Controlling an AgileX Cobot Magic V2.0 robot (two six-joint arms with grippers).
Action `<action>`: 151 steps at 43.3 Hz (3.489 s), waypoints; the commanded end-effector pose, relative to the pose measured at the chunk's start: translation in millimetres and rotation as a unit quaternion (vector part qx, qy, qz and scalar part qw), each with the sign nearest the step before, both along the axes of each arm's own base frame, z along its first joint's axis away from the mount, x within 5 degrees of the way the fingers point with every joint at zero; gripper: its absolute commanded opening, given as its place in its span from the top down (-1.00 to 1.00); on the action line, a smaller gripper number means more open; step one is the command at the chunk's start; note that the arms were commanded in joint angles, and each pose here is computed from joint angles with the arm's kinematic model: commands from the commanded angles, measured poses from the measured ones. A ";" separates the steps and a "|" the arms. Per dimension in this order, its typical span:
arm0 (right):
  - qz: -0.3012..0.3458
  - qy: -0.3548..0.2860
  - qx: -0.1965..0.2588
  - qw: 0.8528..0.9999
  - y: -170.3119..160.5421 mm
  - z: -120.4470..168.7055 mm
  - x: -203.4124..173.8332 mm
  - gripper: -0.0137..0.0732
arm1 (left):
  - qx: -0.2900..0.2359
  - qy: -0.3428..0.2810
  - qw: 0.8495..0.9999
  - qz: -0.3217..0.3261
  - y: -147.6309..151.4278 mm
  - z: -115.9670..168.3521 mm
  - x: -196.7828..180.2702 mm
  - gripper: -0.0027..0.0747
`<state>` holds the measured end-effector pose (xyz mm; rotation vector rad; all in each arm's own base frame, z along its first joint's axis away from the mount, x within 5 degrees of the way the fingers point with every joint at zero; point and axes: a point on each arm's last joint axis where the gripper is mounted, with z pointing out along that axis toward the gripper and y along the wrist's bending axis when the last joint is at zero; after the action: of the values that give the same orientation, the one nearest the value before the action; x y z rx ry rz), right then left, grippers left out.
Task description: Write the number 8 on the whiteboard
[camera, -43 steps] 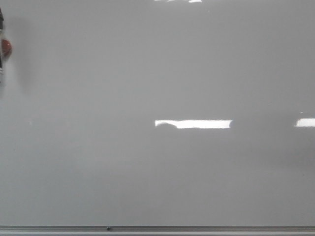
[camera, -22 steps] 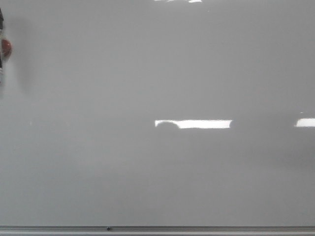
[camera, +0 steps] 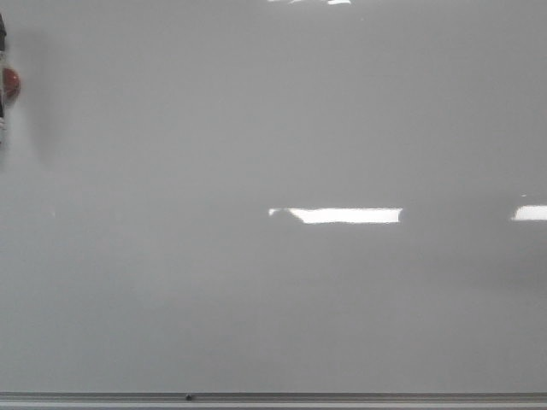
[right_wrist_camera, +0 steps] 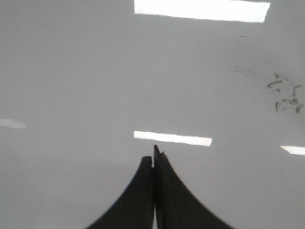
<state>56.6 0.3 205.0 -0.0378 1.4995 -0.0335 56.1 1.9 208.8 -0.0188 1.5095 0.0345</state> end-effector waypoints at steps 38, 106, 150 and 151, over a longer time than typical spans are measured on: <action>0.008 0.125 -0.001 0.992 1.4 167.1 -5.0 0.93 | -0.058 -0.006 0.998 -0.033 -5.9 178.8 -18.2 0.99; 0.009 0.202 -0.002 0.979 1.6 148.8 24.2 -0.71 | 0.009 0.241 0.969 -0.051 -12.6 145.7 99.5 -0.48; 0.009 0.202 -0.002 0.979 1.6 148.8 24.2 -0.71 | -0.033 0.317 0.946 -0.052 -28.1 79.4 256.9 -0.48; 0.009 0.202 -0.002 0.979 1.6 148.8 24.2 -0.71 | -0.033 0.317 0.946 -0.052 -28.1 78.2 257.8 -0.48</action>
<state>76.6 1.5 340.1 -0.0635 1.9948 -0.0172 306.0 -24.2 264.4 0.0307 2.2995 -0.0927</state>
